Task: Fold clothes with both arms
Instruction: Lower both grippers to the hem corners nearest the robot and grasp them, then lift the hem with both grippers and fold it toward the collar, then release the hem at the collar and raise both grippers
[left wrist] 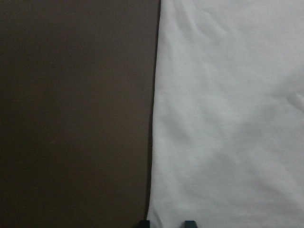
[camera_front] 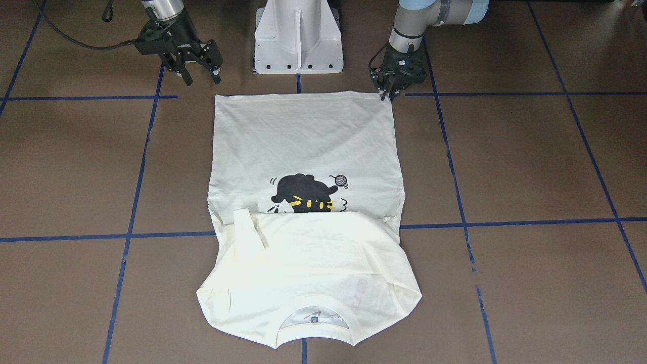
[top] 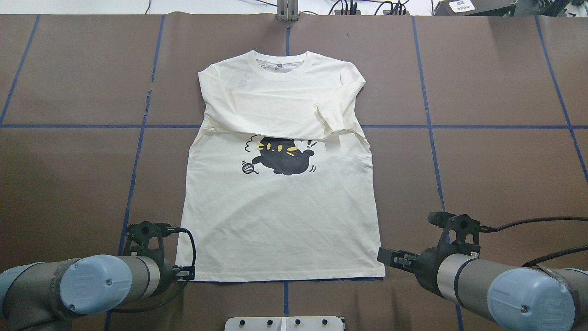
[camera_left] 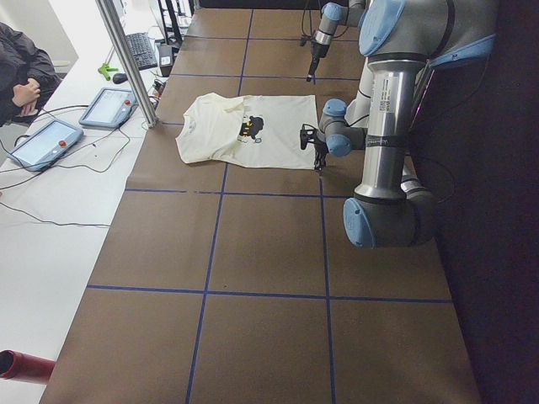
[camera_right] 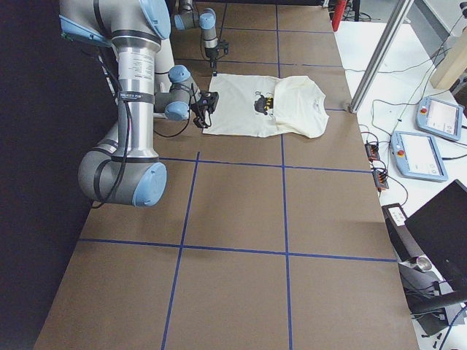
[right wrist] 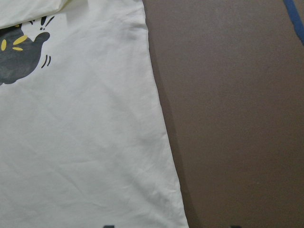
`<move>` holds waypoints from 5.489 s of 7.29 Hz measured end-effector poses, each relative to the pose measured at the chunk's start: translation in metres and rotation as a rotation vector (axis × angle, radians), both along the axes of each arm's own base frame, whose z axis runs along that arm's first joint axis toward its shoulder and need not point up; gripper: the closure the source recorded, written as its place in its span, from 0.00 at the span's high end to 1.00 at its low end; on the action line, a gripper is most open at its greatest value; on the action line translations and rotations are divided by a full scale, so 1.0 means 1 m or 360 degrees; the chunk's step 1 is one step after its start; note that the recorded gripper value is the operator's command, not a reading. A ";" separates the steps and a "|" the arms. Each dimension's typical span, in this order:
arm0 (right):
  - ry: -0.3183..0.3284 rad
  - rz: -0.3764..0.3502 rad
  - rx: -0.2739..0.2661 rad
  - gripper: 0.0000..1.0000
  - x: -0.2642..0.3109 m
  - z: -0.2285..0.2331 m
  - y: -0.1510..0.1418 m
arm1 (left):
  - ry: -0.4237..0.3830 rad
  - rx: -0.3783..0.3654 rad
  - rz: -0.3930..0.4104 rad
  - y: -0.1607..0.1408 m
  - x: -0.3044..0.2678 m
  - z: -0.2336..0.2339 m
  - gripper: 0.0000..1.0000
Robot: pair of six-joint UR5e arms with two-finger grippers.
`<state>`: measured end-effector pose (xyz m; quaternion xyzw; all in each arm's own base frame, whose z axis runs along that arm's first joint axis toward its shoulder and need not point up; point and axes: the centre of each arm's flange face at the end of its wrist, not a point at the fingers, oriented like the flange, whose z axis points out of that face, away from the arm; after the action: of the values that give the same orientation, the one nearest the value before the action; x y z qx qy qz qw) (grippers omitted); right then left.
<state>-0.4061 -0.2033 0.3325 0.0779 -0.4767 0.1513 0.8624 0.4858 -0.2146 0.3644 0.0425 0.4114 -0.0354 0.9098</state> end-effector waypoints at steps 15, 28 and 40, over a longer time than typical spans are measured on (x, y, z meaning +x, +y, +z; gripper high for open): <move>0.0279 0.0123 -0.0146 0.10 -0.091 0.026 0.029 | 0.0116 0.0016 0.0007 0.003 -0.018 -0.035 0.00; 0.0150 0.0048 -0.0172 0.00 0.070 -0.137 0.032 | 0.0195 -0.0039 0.0166 0.002 -0.186 -0.204 0.00; 0.0308 0.0331 -0.0101 0.00 -0.062 -0.072 -0.340 | -0.0238 0.0232 -0.0128 -0.335 -0.081 -0.090 0.00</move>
<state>-0.4679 -0.5432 0.2605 0.1137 -0.3756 0.2466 0.8861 0.4047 -0.5500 0.2740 0.1276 0.3419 -0.0387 0.9302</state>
